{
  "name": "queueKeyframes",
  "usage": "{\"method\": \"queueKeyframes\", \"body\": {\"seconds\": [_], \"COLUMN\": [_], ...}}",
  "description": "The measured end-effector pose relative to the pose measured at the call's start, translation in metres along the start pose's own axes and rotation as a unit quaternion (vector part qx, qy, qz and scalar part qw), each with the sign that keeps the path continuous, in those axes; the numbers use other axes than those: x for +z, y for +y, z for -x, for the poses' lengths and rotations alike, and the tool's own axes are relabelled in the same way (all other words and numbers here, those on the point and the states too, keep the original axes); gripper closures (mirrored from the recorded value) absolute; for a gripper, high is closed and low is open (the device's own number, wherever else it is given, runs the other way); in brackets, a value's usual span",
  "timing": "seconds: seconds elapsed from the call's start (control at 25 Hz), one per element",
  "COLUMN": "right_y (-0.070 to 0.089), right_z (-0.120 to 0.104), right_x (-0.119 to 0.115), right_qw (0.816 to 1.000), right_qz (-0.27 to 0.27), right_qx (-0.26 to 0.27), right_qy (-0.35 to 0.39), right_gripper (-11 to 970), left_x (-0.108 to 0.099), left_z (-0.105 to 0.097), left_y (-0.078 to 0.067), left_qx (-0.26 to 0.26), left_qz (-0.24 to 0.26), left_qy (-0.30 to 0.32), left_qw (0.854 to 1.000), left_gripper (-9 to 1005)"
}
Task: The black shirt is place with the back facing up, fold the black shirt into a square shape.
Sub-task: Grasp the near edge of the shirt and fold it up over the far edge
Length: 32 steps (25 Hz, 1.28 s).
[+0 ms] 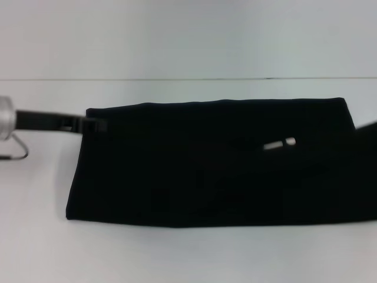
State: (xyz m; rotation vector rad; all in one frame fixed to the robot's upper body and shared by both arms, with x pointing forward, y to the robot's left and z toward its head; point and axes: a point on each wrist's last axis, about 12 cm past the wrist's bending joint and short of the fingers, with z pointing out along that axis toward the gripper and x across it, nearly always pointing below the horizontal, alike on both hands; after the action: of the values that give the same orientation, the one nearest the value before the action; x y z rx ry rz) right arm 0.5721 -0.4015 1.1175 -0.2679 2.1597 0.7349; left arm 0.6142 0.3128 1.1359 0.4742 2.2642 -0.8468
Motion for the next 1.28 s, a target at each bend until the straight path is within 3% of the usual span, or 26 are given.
{"method": "queueKeyframes", "body": {"seconds": [0.24, 0.56, 0.96, 1.28], "right_y": [0.003, 0.009, 0.01, 0.01], "right_z": [0.026, 0.048, 0.07, 0.075], "right_x": [0.048, 0.09, 0.097, 0.098], "right_qw": [0.999, 0.992, 0.989, 0.988], "right_qz": [-0.049, -0.117, -0.146, -0.151], "right_qx": [-0.007, -0.035, -0.034, -0.037], "right_qy": [-0.003, 0.003, -0.019, -0.024], "right_gripper": [920, 921, 922, 920], "left_x": [0.03, 0.04, 0.042, 0.047], "left_z": [0.024, 0.039, 0.062, 0.063], "left_y": [0.006, 0.011, 0.012, 0.012], "left_qx": [0.024, 0.046, 0.078, 0.082], "left_qz": [0.085, 0.143, 0.186, 0.193], "left_qy": [0.001, -0.018, -0.038, -0.039], "left_qw": [0.996, 0.989, 0.979, 0.977], "left_gripper": [996, 995, 977, 962]}}
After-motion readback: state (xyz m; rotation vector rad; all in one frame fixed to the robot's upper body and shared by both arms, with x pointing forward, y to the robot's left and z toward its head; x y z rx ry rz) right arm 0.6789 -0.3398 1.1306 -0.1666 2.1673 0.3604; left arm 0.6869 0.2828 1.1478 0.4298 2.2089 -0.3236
